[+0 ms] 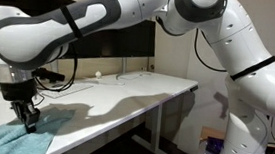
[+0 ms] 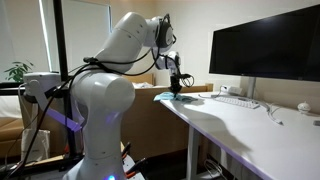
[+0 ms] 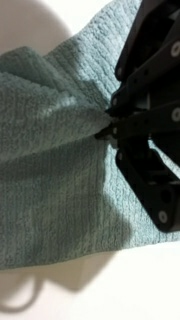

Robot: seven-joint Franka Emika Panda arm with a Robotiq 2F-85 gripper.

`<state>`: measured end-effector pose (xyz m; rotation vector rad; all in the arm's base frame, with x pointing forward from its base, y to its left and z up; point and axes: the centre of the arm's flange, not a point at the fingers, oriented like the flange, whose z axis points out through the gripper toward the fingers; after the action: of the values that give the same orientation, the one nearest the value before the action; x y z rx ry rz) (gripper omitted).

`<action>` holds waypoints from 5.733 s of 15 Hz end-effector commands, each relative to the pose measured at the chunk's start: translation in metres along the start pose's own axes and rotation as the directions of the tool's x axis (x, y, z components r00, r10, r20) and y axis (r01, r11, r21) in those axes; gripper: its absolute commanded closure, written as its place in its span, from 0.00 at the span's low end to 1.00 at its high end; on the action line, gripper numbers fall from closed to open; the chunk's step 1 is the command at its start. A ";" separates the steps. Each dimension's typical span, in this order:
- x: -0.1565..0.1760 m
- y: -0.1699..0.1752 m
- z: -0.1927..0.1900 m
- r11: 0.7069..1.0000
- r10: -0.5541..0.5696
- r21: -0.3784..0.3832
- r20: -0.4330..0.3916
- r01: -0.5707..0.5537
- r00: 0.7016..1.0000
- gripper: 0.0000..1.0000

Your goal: Slide the towel across the table.

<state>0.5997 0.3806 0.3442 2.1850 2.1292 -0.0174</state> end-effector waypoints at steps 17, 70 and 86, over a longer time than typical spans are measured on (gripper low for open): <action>-0.110 0.098 0.037 0.992 0.107 0.061 0.080 -0.112 0.991 0.91; -0.736 0.022 0.040 0.793 0.517 0.167 0.327 -0.586 0.791 0.91; -0.933 0.009 0.037 0.817 0.527 0.019 0.384 -0.577 0.758 0.91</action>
<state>0.5773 -0.5113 0.3710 2.5605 1.2598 -0.5168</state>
